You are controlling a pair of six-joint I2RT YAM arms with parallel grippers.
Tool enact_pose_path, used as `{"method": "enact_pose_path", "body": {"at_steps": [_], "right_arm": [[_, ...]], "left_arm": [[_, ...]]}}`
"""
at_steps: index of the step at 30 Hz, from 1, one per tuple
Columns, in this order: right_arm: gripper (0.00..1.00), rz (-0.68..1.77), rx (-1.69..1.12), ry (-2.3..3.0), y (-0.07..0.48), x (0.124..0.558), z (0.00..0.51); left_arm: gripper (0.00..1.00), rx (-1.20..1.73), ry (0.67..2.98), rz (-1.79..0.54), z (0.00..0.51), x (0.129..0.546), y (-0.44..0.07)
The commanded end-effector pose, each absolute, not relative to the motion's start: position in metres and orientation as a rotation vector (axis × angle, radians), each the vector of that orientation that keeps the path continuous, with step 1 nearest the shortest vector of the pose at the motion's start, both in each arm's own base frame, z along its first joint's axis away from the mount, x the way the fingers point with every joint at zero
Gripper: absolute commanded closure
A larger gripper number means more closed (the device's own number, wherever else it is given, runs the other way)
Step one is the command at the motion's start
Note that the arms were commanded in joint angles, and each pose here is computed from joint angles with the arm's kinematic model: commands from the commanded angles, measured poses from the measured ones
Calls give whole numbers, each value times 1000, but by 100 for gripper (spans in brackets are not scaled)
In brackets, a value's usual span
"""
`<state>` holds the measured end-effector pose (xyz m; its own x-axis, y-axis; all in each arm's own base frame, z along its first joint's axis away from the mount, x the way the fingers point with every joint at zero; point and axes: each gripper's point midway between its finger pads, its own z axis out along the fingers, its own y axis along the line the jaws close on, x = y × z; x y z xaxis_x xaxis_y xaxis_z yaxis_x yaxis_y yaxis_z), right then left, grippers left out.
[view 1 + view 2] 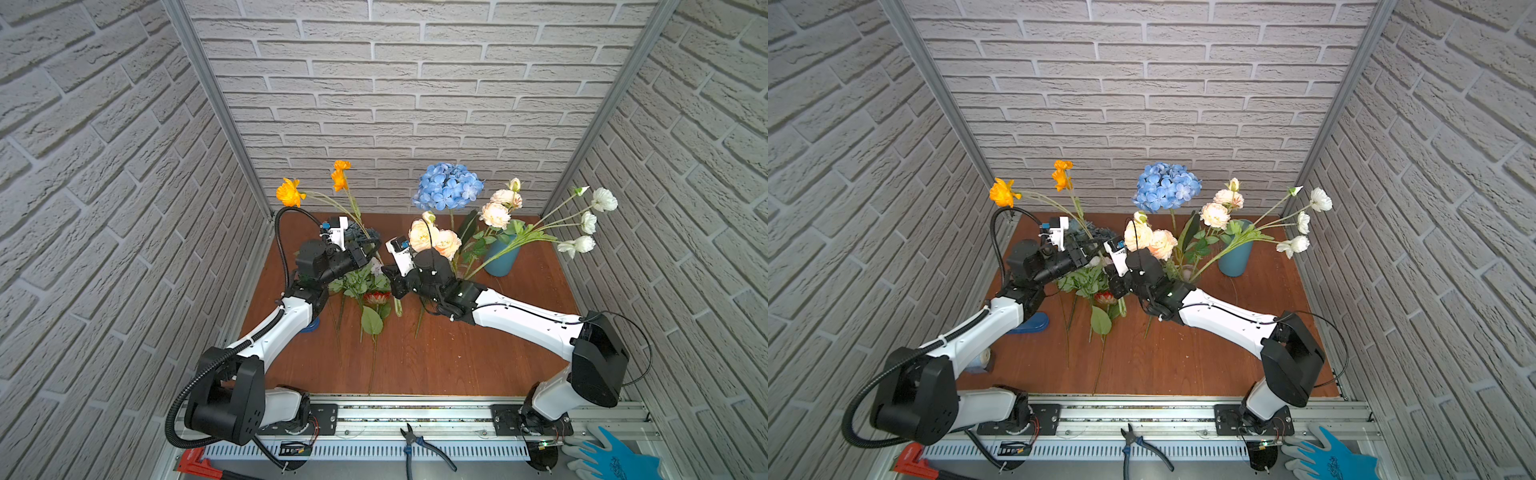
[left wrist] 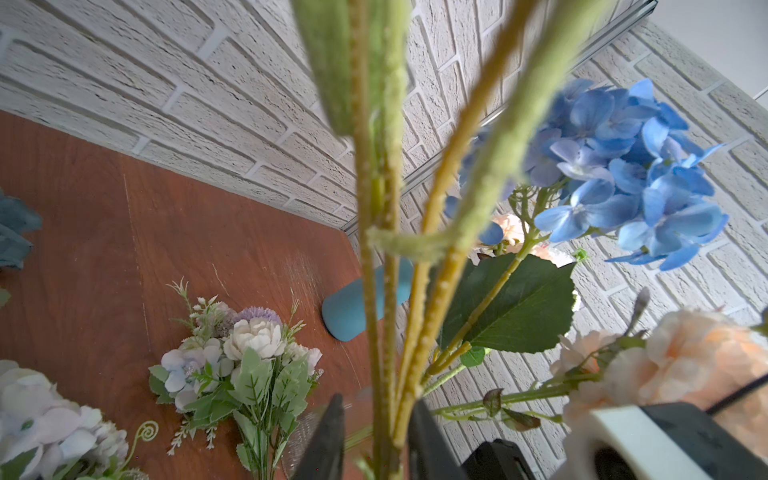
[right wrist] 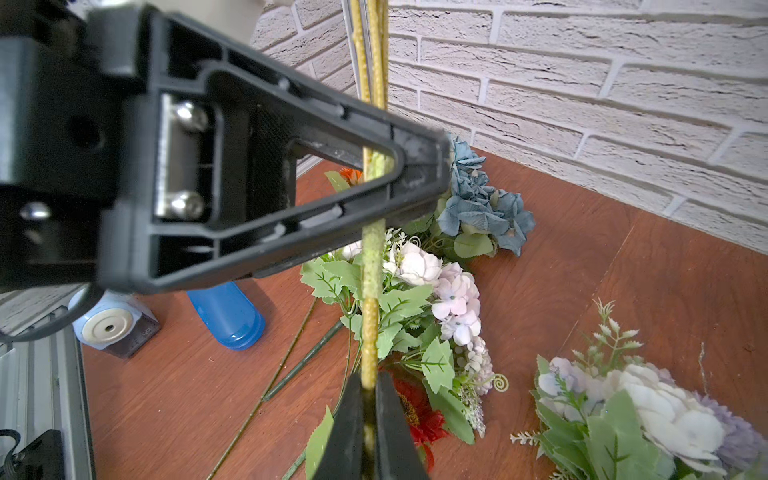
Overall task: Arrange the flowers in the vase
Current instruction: 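Close the left gripper on the poppy stems above the right gripper, then lift the poppies with the left gripper while the right gripper releases them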
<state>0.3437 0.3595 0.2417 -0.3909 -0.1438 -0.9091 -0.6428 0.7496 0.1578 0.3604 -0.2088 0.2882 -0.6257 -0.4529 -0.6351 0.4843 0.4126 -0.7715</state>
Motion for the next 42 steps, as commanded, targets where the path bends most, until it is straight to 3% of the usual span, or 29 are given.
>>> {"method": "enact_pose_path", "body": {"at_steps": [1, 3, 11, 12, 14, 16, 18, 25, 32, 42], "right_arm": [[94, 615, -605, 1853, 358, 339, 266], [94, 613, -613, 1854, 359, 338, 265], [93, 645, -635, 1822, 362, 332, 277], [86, 652, -633, 1816, 362, 331, 280], [61, 664, -636, 1808, 361, 328, 287], [27, 671, -637, 1799, 358, 324, 295], [12, 678, -647, 1781, 353, 317, 303], [7, 577, -644, 1794, 310, 295, 323], [6, 423, -647, 1860, 260, 274, 305], [5, 163, -389, 1975, 175, 279, 269]], "left_arm": [[93, 70, 1727, -1323, 312, 358, -208], [100, 69, 1730, -1319, 313, 358, -207], [100, 101, 1718, -1277, 324, 354, -205], [100, 106, 1714, -1257, 328, 352, -203], [100, 125, 1708, -1194, 337, 348, -198], [100, 152, 1706, -1122, 347, 344, -194], [100, 182, 1688, -1060, 362, 338, -190], [100, 293, 1510, -988, 446, 300, -190], [100, 480, 1301, -1048, 520, 237, -221], [100, 689, 1194, -1177, 520, 204, -313]]}}
